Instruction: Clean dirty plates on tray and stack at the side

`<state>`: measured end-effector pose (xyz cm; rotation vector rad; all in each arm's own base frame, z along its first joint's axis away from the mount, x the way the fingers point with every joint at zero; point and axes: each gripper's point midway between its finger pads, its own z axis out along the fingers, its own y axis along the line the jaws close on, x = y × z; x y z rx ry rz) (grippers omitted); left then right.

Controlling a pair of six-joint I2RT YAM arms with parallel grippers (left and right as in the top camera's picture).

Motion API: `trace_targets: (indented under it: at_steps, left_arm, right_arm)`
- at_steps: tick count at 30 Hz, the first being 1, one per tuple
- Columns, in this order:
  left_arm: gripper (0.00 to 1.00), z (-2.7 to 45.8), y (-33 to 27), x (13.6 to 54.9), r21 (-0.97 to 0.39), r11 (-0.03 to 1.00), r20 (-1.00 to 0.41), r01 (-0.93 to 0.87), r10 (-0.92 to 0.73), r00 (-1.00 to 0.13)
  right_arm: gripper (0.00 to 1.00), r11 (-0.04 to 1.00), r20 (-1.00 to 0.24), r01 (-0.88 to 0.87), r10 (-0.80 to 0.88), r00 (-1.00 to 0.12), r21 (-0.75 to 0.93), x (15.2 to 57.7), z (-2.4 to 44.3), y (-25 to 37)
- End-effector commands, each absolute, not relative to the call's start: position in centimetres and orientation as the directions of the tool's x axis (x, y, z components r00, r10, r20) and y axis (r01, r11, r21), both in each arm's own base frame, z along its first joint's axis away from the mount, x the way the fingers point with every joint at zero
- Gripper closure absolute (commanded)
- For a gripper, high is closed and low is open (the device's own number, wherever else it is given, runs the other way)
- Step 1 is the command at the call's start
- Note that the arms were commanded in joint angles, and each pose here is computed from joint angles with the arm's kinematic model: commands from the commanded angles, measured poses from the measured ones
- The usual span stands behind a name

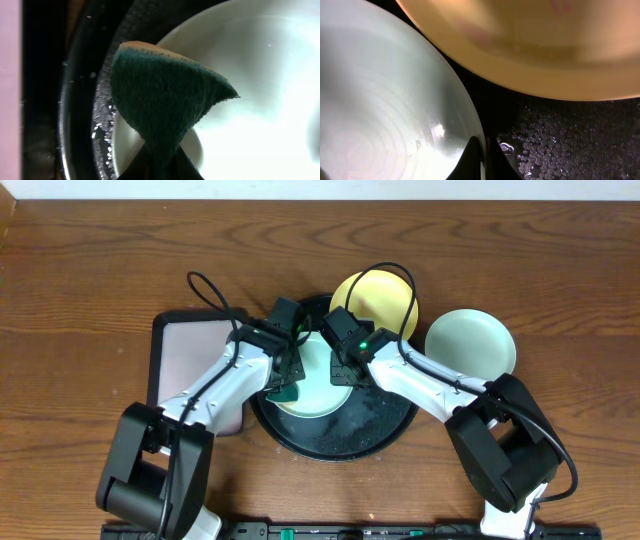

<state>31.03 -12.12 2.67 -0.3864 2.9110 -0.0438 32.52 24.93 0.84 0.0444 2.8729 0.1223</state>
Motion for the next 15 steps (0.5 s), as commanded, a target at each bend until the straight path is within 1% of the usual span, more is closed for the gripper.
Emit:
trace_targets:
  at_steps: [1,6,10,15]
  left_arm:
    - [0.93,2.1,-13.3,30.3,-0.075,0.971,-0.191,-0.229,-0.239,-0.952]
    - [0.93,1.5,-15.3,30.6,-0.117,0.978,-0.243,-0.175,-0.199,-0.950]
    - [0.93,1.4,-15.9,30.5,-0.116,0.981,-0.258,-0.155,-0.181,-0.949]
    - [0.93,1.9,-16.4,31.9,-0.148,0.981,-0.307,-0.129,-0.170,-0.936]
  right_arm:
    - [0.99,0.997,-0.241,0.024,0.043,-0.970,0.080,31.8,0.3,24.7]
    - [0.99,0.997,-0.241,0.024,0.043,-0.970,0.079,31.8,0.3,24.7]
    - [0.99,0.997,-0.241,0.021,0.039,-0.970,0.078,31.8,0.3,24.7]
    - [0.99,0.997,-0.241,0.021,0.039,-0.970,0.079,31.8,0.3,24.7]
